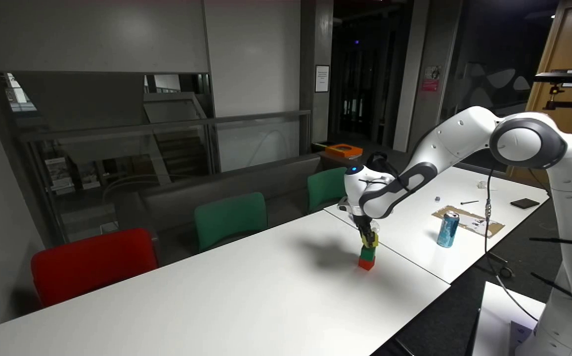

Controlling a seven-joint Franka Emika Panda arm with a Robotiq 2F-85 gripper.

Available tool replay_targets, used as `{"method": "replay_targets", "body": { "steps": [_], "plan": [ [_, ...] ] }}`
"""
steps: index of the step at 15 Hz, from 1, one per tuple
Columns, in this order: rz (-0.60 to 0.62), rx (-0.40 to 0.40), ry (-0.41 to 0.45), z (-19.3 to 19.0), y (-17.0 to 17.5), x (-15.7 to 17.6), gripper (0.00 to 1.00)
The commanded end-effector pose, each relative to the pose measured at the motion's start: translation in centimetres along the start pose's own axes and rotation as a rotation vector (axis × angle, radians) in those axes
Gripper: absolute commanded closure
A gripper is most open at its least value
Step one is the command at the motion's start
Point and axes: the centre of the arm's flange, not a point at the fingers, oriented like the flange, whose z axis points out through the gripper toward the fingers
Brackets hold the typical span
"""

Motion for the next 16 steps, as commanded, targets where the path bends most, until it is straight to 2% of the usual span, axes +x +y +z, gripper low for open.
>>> {"method": "replay_targets", "body": {
  "steps": [1,16],
  "plan": [
    [-0.038,-0.002,0.024,-0.5,-0.4,0.0,0.67],
    [-0.049,0.009,0.025,0.5,-0.3,-0.5,0.67]
  ]
}}
